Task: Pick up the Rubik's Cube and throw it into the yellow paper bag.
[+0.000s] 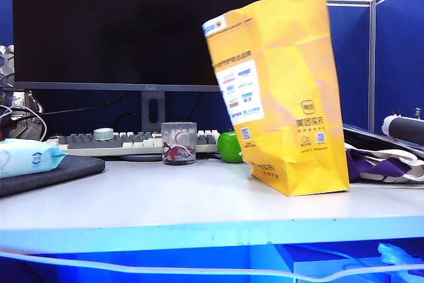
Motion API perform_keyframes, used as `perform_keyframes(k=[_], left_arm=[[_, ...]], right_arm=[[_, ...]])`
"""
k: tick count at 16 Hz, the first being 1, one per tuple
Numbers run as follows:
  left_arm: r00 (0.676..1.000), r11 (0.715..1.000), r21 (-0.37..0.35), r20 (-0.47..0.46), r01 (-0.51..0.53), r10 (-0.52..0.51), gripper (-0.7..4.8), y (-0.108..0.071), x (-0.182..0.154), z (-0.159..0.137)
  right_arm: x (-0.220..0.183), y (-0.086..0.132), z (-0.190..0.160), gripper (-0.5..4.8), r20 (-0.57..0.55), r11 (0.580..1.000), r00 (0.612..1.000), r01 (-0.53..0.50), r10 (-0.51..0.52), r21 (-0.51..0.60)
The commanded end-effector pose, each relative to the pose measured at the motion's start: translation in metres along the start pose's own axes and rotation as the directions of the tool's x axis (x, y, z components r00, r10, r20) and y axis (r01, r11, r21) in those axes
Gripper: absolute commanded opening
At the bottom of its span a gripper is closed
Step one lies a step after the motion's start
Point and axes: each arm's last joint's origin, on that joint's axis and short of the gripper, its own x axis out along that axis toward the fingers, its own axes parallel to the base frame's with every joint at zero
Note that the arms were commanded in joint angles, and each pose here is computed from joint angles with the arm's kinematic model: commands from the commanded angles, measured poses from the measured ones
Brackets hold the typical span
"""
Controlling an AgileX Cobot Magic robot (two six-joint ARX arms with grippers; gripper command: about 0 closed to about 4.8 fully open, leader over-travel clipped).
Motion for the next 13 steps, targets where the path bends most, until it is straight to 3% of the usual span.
perform_keyframes(k=[1,3,5,7,8,9,10,11,13], left_arm=[[0.884,0.921,0.191,-0.268,-0.340,0.382,0.46,-0.008,-0.086,0.040],[0.833,0.868,0.256,-0.263,-0.426,0.487,0.46,-0.028,-0.140,0.059],[0.770,0.786,0.321,-0.210,-0.528,0.603,0.46,-0.066,-0.186,0.067],[0.649,0.651,0.409,-0.167,-0.640,0.742,0.46,-0.111,-0.222,0.061],[0.636,0.631,0.428,-0.153,-0.647,0.756,0.46,-0.130,-0.233,0.052],[0.623,0.630,0.364,-0.154,-0.686,0.767,0.46,-0.151,-0.246,0.037],[0.588,0.607,0.309,-0.162,-0.732,0.792,0.47,-0.162,-0.254,0.025],[0.569,0.593,0.308,-0.171,-0.744,0.804,0.47,-0.173,-0.261,0.014],[0.583,0.620,0.196,-0.217,-0.760,0.783,0.47,-0.187,-0.269,-0.014]], right_arm=[[-0.032,0.013,0.027,-0.02,0.212,0.982,0.968,0.161,-0.137,-0.099],[-0.054,0.024,0.032,-0.01,0.273,0.964,0.939,0.244,-0.208,-0.105],[-0.077,0.039,0.033,-0.02,0.323,0.957,0.922,0.263,-0.212,-0.122],[-0.102,0.052,0.028,-0.02,0.401,0.924,0.879,0.346,-0.259,-0.162],[-0.110,0.057,0.022,-0.02,0.423,0.920,0.866,0.361,-0.268,-0.155],[-0.117,0.062,0.005,-0.02,0.419,0.923,0.867,0.357,-0.270,-0.144],[-0.118,0.063,-0.013,-0.02,0.413,0.932,0.870,0.344,-0.269,-0.118],[-0.117,0.063,-0.033,-0.02,0.413,0.943,0.871,0.324,-0.266,-0.074],[-0.114,0.061,-0.075,-0.02,0.406,0.939,0.863,0.344,-0.301,-0.033]])
